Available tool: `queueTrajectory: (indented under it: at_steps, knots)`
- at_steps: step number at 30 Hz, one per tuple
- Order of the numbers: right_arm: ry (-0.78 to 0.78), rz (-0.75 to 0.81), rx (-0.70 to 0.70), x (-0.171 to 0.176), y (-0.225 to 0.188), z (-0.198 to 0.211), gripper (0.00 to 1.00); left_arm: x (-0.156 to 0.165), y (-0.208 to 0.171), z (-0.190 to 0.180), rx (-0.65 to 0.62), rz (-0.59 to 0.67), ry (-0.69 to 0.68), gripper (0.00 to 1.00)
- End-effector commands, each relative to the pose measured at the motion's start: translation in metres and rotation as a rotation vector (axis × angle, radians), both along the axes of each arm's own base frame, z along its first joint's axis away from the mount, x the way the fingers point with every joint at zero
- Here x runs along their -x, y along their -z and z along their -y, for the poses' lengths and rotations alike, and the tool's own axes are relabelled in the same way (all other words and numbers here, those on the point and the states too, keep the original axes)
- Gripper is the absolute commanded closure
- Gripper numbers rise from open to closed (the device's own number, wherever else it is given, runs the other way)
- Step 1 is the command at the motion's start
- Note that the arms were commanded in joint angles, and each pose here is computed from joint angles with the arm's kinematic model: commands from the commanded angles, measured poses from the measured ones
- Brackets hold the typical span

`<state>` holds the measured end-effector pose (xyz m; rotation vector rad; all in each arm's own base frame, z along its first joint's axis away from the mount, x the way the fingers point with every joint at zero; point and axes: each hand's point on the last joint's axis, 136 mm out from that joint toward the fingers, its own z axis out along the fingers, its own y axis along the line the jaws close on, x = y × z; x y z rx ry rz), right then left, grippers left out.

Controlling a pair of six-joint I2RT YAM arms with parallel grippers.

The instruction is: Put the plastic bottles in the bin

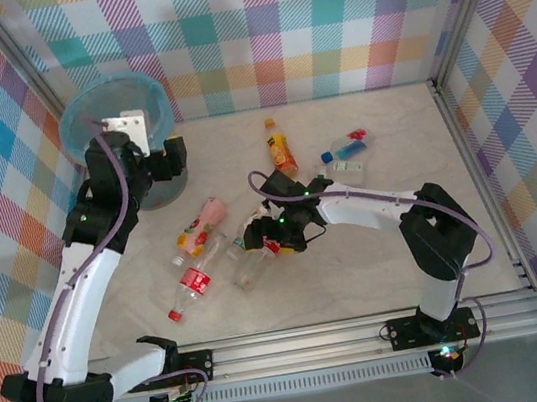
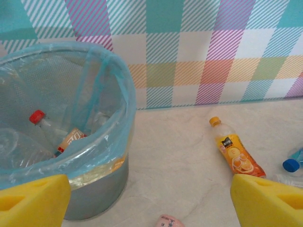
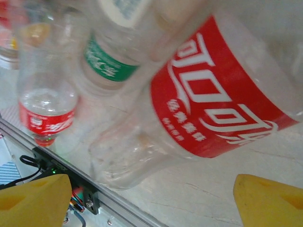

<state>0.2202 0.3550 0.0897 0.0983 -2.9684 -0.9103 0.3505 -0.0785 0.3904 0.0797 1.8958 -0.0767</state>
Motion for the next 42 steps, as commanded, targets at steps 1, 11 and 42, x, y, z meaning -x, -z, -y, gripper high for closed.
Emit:
queueTrajectory:
  at_steps: [1, 11, 42]
  knots:
    - [0.029, -0.082, -0.018, 0.009, 0.004, -0.008, 0.11, 0.012, -0.006, -0.005, 0.020, 0.028, -0.016, 0.12]
    - [0.042, -0.113, 0.087, 0.001, 0.036, -0.006, 0.11, 0.022, -0.012, -0.007, 0.002, 0.050, -0.003, 0.11]
    - [0.001, -0.007, 0.178, -0.008, 0.042, 0.035, 0.35, 0.019, -0.014, 0.001, 0.064, 0.020, 0.017, 0.09]
